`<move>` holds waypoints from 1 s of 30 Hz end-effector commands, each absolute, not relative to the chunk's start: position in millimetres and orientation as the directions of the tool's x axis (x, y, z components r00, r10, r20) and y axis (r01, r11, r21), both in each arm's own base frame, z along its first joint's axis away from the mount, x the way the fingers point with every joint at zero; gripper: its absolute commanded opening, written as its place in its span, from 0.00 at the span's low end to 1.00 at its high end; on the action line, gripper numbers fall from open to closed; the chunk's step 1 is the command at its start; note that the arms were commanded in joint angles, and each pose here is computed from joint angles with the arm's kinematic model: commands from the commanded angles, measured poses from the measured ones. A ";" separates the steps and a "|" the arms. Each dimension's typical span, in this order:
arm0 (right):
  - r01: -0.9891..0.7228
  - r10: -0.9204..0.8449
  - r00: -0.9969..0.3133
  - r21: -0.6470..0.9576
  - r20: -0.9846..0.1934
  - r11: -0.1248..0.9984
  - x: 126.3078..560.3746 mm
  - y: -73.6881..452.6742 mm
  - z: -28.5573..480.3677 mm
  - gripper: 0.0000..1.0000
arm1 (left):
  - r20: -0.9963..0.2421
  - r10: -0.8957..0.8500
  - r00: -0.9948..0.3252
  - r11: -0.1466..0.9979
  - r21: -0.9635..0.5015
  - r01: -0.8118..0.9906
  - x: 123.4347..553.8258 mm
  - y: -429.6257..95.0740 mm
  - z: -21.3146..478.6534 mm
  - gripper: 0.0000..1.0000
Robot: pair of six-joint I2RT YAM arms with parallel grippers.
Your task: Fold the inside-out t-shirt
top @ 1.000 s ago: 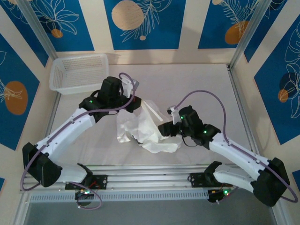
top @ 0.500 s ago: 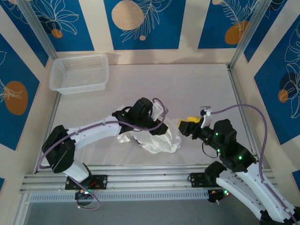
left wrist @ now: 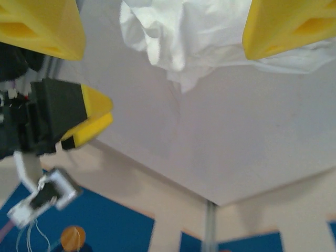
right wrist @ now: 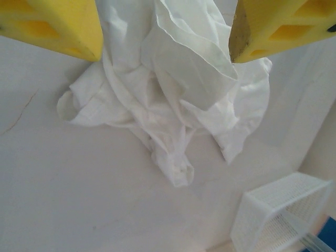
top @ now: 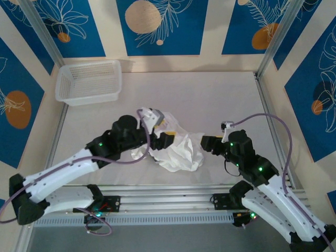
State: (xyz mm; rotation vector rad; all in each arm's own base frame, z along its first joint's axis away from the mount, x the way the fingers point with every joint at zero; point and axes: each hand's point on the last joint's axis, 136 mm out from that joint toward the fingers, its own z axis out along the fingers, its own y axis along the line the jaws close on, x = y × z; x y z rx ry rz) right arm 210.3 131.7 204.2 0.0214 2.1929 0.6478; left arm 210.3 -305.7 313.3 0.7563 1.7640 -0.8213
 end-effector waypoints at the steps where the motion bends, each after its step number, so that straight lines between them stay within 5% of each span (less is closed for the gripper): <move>1: -0.268 0.177 -0.695 0.479 -0.697 0.836 208.5 149.5 207.2 0.65 | -0.960 0.103 -0.260 0.690 -0.119 0.714 225.2 -278.2 308.4 0.78; 9: -0.336 0.062 -0.832 0.590 -0.551 0.734 212.4 202.7 203.6 0.66 | -0.931 0.128 -0.341 0.753 -0.132 0.644 230.1 -264.6 277.9 0.81; 19: -0.159 0.098 -0.859 0.442 -0.503 0.883 251.0 197.7 192.6 0.66 | -0.915 0.145 -0.377 0.759 -0.142 0.636 231.4 -267.3 265.9 0.81; 27: -0.128 0.052 -0.873 0.330 -0.486 0.935 242.7 183.2 179.2 0.25 | -0.906 0.144 -0.397 0.814 -0.120 0.569 240.0 -254.4 256.5 0.80; 30: -0.108 0.063 -0.874 0.320 -0.482 0.941 237.4 174.1 177.3 0.19 | -0.904 0.145 -0.401 0.816 -0.120 0.566 241.4 -255.4 255.3 0.80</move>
